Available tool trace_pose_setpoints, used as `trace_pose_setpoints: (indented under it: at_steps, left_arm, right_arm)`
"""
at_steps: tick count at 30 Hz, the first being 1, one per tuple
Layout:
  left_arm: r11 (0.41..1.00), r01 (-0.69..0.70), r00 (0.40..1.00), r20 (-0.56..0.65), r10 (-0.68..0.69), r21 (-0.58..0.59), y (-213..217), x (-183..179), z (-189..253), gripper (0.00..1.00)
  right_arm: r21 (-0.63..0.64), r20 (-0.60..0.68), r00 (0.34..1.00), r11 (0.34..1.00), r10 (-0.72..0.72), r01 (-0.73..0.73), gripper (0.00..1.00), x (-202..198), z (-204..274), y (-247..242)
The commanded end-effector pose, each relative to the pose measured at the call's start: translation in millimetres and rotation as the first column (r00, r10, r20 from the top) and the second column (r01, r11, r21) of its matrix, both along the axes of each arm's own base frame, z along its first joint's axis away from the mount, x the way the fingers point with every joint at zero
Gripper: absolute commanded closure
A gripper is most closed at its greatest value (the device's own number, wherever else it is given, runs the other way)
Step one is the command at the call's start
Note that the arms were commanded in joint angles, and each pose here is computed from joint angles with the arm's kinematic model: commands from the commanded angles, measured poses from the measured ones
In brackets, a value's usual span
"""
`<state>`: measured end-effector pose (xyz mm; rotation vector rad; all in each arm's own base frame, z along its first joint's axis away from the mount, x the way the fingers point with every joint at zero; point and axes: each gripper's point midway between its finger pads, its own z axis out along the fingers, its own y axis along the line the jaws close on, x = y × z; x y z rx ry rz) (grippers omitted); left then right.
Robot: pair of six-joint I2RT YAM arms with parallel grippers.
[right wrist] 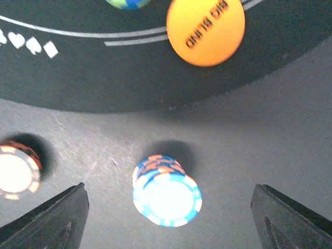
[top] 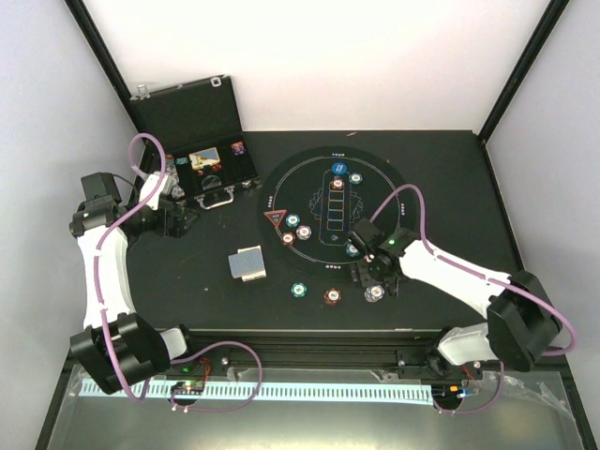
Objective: Distribute texas hold em gaming equipment
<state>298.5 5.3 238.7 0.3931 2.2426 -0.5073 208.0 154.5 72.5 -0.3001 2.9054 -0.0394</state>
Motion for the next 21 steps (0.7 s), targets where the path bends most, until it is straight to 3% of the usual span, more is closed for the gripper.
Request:
trace_pose_setpoints:
  at_steps: [1, 5, 21]
  left_arm:
    - [0.999, 0.032, 0.999, 0.04, -0.031, -0.013, -4, 1, 5, 0.01]
    - [0.999, 0.032, 0.999, 0.039, -0.031, -0.017, -4, 1, 5, 0.01]
    - [0.999, 0.029, 0.999, 0.036, -0.028, -0.016, -4, 1, 2, 0.01]
  right_arm:
    - [0.046, 0.015, 0.997, 0.996, -0.074, 0.073, 0.12, -8, -4, -6]
    - [0.067, -0.004, 0.997, 0.995, -0.075, 0.076, 0.13, -11, -10, -2]
    - [0.084, -0.084, 0.994, 0.993, -0.075, 0.082, 0.37, -31, -43, -4]
